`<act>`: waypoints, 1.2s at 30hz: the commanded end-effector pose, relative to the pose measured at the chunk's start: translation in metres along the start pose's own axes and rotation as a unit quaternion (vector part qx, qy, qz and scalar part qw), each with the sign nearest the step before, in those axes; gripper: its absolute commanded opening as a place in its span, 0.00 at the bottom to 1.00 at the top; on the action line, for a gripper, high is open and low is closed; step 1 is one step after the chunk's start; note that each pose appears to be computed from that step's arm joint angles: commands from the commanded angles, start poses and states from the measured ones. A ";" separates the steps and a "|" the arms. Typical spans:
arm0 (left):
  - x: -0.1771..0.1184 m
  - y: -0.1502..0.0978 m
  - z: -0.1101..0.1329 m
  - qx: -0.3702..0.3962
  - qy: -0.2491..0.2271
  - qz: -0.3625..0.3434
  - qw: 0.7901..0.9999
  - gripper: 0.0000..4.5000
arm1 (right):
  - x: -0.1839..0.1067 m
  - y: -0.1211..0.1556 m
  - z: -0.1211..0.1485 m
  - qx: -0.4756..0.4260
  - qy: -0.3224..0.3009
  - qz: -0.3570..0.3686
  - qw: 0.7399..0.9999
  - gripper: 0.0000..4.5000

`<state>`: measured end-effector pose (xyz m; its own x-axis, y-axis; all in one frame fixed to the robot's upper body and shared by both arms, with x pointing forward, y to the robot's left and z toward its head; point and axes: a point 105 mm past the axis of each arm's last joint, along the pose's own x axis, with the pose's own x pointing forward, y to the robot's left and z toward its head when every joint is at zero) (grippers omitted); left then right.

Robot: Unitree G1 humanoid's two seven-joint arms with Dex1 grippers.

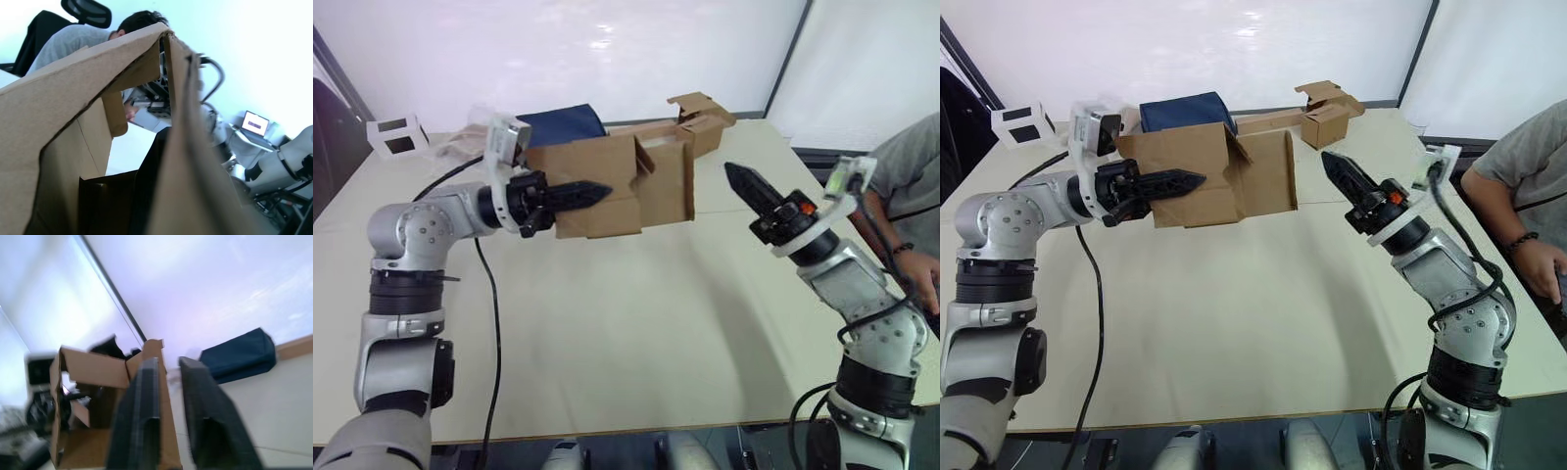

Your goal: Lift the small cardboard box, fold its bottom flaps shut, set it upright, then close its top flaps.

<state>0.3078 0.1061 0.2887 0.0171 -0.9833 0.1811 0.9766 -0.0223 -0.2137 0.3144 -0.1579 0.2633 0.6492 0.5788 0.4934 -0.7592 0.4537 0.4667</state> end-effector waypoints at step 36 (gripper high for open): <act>0.009 -0.010 0.013 0.027 -0.011 -0.022 0.999 0.00 | 0.020 0.065 -0.045 0.059 0.043 0.125 0.989 0.59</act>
<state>0.3063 0.1006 0.2907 0.0043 -0.9810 0.1939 0.9769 -0.0374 -0.2105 0.2823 -0.0872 0.2591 0.4602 0.7238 0.5141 -0.8558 0.2076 0.4738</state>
